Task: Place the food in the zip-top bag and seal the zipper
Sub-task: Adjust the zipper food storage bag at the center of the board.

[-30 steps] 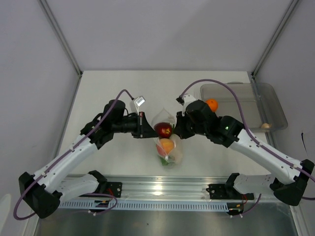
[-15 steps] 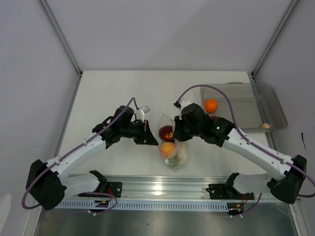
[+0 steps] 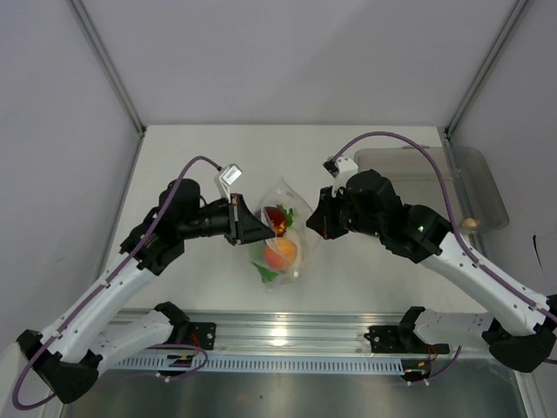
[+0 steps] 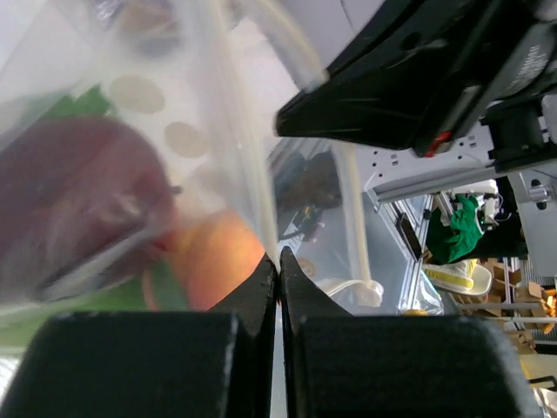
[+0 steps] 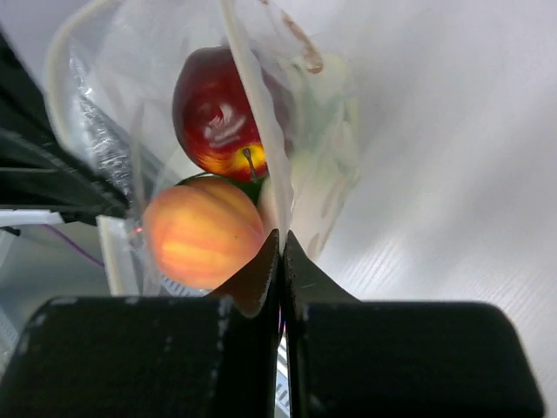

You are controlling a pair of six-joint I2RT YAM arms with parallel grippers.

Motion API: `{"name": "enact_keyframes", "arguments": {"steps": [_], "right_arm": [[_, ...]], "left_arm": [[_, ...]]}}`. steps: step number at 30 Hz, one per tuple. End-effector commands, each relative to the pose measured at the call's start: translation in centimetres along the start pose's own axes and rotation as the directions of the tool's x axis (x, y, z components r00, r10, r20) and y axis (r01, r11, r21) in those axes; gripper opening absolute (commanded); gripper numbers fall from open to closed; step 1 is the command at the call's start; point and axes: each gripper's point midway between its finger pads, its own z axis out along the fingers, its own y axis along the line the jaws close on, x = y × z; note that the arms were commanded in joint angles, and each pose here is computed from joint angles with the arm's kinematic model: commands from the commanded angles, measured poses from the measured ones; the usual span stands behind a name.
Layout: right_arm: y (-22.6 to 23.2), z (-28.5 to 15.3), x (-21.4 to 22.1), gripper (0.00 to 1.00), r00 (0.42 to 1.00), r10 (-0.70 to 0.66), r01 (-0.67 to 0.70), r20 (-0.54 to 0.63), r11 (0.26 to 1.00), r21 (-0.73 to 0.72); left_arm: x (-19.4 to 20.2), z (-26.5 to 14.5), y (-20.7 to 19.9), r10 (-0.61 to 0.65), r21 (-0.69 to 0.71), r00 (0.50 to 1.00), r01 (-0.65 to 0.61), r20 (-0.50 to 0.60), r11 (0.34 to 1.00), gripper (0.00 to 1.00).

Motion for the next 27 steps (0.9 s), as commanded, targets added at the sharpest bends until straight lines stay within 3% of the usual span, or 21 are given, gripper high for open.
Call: {"name": "enact_keyframes", "arguments": {"steps": [1, 7, 12, 13, 19, 22, 27], "right_arm": [[0.6, 0.3, 0.5, 0.0, 0.999, 0.045, -0.044, 0.011, 0.997, -0.055], [-1.9, 4.8, 6.0, 0.0, 0.987, 0.096, -0.099, -0.126, 0.995, -0.016], [-1.9, 4.2, 3.8, 0.0, 0.994, 0.043, -0.042, -0.1, 0.999, 0.017], [-1.5, 3.3, 2.3, 0.0, 0.997, 0.025, -0.023, -0.072, 1.0, 0.018], [0.4, -1.0, -1.4, 0.0, 0.999, 0.021, -0.02, 0.034, 0.999, -0.034], [1.0, -1.9, -1.5, 0.0, 0.997, 0.04, -0.035, 0.059, 0.997, -0.074], [-0.5, 0.4, 1.4, 0.01, 0.998, 0.067, -0.067, -0.001, 0.997, -0.045]], "left_arm": [[2.6, 1.6, 3.7, -0.075, -0.061, 0.995, 0.071, -0.066, 0.996, 0.0], [6.4, 3.5, 8.9, -0.179, -0.162, 0.974, 0.155, -0.142, 0.975, 0.01], [2.6, 2.4, 5.0, -0.097, -0.1, 0.992, 0.089, -0.086, 0.991, 0.01], [0.4, 1.8, 2.6, -0.051, -0.059, 0.998, 0.048, -0.046, 0.997, 0.01], [-1.5, -0.6, -1.3, 0.005, 0.001, 1.0, -0.005, 0.021, 1.0, 0.01], [-0.3, -0.2, 0.3, -0.017, -0.026, 1.0, 0.017, 0.006, 1.0, 0.01], [4.3, 1.9, 5.7, -0.126, -0.101, 0.988, 0.117, -0.087, 0.988, 0.01]]}}
